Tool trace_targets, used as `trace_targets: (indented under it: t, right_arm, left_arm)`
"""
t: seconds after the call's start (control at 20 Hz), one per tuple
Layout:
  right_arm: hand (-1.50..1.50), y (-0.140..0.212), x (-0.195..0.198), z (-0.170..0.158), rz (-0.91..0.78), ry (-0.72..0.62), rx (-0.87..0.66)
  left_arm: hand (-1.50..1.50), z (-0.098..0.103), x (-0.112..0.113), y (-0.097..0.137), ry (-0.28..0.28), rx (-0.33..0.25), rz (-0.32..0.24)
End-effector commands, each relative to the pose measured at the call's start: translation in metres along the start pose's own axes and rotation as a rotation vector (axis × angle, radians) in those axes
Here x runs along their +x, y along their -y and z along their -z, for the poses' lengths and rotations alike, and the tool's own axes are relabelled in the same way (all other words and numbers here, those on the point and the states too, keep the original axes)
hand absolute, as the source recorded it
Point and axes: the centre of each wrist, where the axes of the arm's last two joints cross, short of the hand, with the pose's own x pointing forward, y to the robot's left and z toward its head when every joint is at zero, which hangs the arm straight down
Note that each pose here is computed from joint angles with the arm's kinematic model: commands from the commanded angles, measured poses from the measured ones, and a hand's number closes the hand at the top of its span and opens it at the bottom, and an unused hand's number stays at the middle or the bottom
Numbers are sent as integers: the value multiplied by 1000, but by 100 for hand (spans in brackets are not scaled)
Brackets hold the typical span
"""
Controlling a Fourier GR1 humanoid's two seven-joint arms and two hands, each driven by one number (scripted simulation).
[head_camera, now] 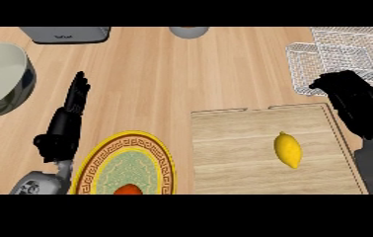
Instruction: Pick the lemon from the tray and place it in the tiered basket
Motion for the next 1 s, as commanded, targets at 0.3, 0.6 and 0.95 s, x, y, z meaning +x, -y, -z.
trace_targets:
  t: [0.3,0.6,0.95]
  right_arm:
    - [-150,89,46,-53,149,26,396]
    - [-150,82,179,-35,-378,-106,566]
    - [-150,-19,275,-11,-979,-136,748]
  left_arm:
    - [0,-5,22,41,-23,-69,-75]
    - [0,6,11,34,-33,-64,-52]
    - [0,11,18,43,-53,-51,-74]
